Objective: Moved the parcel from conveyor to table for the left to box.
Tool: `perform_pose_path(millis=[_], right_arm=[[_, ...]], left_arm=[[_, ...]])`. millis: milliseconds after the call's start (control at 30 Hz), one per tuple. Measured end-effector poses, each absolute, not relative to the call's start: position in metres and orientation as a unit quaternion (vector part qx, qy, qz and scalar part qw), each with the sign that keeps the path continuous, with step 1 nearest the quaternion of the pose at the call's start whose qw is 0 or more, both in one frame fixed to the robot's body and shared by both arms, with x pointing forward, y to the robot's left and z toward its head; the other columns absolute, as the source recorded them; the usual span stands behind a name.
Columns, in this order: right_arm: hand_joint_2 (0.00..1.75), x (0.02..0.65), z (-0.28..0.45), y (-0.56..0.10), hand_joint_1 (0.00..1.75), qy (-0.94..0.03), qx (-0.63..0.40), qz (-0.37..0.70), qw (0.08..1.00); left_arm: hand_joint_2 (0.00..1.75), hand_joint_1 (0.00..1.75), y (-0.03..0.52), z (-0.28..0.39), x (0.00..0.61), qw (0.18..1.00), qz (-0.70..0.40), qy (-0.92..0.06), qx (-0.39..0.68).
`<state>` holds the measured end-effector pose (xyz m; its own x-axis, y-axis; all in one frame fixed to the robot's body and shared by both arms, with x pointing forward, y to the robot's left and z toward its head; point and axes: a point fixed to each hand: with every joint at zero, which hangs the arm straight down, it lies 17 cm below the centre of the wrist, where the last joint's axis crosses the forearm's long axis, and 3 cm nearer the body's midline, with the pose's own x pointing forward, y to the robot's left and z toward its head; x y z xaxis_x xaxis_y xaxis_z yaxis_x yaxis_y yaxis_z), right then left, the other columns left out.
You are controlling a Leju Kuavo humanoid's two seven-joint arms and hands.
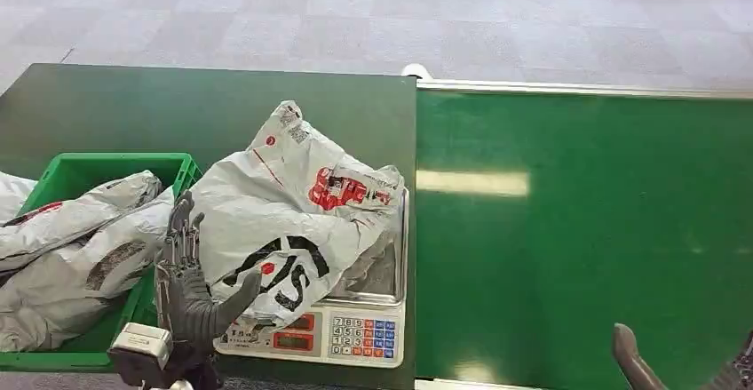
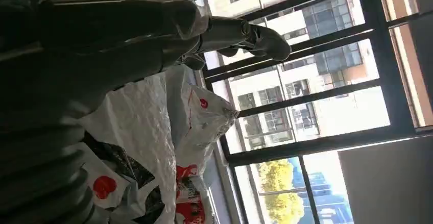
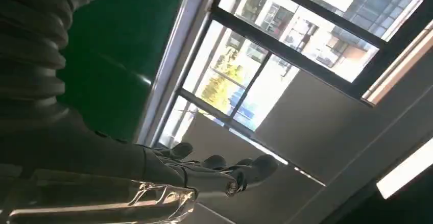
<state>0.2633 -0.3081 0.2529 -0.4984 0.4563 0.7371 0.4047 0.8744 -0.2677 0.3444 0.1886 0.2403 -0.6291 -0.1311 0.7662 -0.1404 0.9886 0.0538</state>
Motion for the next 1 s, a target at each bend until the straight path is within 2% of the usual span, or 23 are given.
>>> perform_pose_path(millis=[233, 400, 500, 633, 1000], right_arm=[[1.75, 0.251, 0.238, -0.315, 0.0, -0.851, -0.246, 0.013, 0.463], [1.75, 0.259, 0.226, -0.297, 0.0, -0.846, -0.23, 0.039, 0.479], [1.75, 0.266, 0.222, -0.282, 0.0, -0.847, -0.227, 0.052, 0.478], [1.75, 0.28, 0.224, -0.263, 0.0, -0.851, -0.208, 0.054, 0.479], [1.75, 0.299, 0.233, -0.231, 0.0, -0.866, -0.163, 0.063, 0.469]], left_arm=[[1.75, 0.0, 0.188, 0.246, 0.339, 0.415, -0.013, -0.907, 0.077], [1.75, 0.0, 0.178, 0.257, 0.342, 0.382, -0.081, -0.913, 0.116], [1.75, 0.0, 0.181, 0.248, 0.366, 0.417, -0.127, -0.886, 0.159], [1.75, 0.0, 0.202, 0.236, 0.4, 0.465, -0.131, -0.858, 0.173], [1.75, 0.0, 0.209, 0.238, 0.435, 0.464, -0.18, -0.838, 0.224]])
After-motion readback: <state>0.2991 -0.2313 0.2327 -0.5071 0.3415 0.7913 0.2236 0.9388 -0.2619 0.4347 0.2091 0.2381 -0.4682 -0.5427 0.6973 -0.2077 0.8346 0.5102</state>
